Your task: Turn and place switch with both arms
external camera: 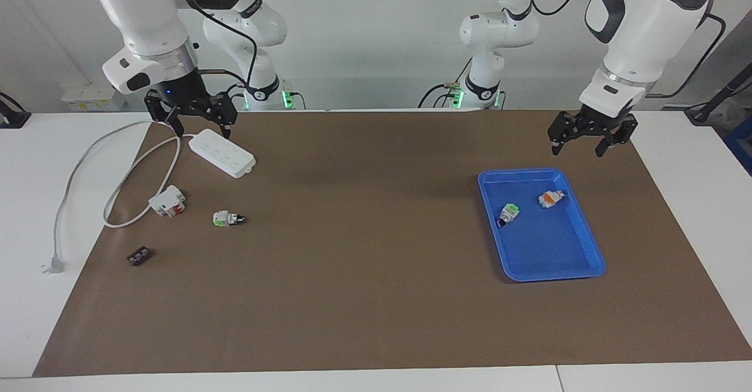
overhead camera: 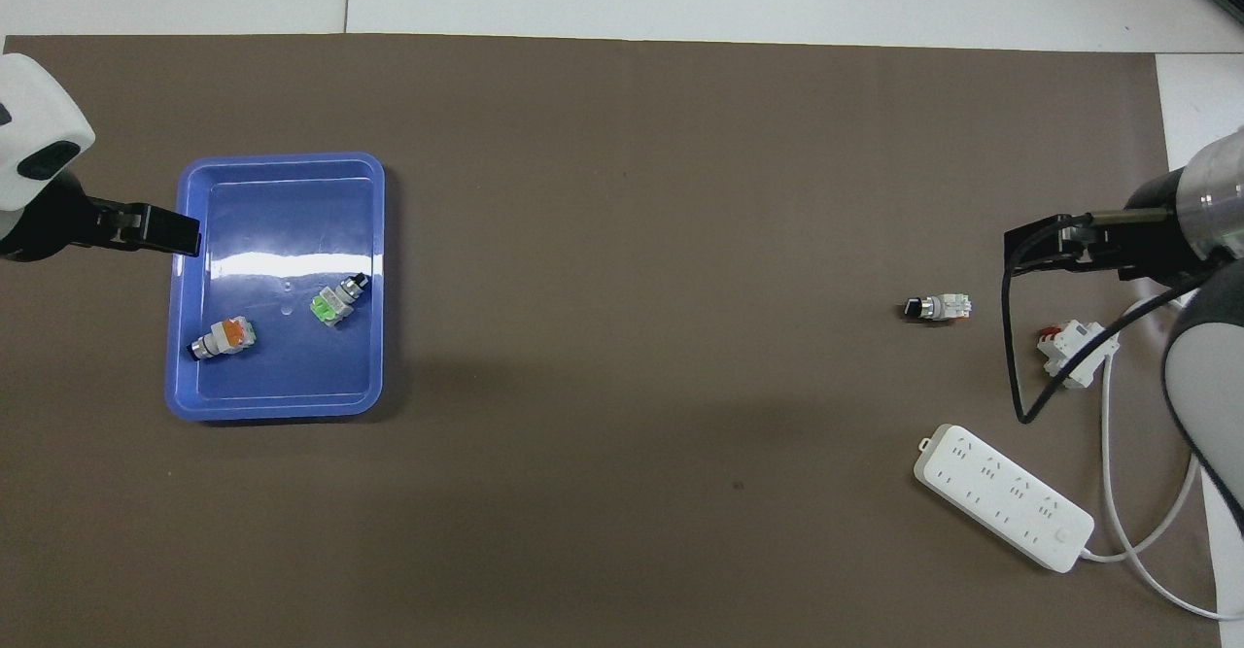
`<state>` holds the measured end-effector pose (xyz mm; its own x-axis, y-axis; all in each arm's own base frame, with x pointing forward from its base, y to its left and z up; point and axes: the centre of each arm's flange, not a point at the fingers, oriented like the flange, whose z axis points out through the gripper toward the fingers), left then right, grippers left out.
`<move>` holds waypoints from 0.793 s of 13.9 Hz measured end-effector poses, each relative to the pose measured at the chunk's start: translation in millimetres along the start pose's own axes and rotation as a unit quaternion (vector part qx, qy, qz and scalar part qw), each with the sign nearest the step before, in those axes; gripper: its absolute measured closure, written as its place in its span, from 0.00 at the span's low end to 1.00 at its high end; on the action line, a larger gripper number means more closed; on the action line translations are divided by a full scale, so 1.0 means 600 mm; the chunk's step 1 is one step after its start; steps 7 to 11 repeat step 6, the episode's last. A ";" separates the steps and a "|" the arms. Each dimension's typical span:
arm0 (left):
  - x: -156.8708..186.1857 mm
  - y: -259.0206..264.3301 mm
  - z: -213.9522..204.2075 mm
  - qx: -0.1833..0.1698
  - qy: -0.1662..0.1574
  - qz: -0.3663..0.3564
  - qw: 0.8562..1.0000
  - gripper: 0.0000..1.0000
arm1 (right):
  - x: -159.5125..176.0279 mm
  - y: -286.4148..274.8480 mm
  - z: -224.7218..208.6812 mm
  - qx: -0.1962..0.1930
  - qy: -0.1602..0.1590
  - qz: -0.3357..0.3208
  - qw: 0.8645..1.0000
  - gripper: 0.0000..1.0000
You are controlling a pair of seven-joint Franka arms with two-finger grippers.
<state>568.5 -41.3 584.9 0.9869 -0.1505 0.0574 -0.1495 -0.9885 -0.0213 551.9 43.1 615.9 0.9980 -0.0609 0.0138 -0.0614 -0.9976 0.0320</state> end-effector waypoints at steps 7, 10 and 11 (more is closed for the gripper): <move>-0.002 0.000 -0.006 0.000 -0.003 -0.003 1.000 0.00 | 0.000 -0.001 0.000 0.000 0.000 -0.001 1.000 0.00; -0.002 0.000 -0.006 0.000 -0.003 -0.003 1.000 0.00 | 0.000 -0.001 0.000 0.000 0.000 -0.001 1.000 0.00; -0.002 0.000 -0.006 0.000 -0.003 -0.003 1.000 0.00 | 0.000 -0.001 0.000 0.000 0.000 -0.001 1.000 0.00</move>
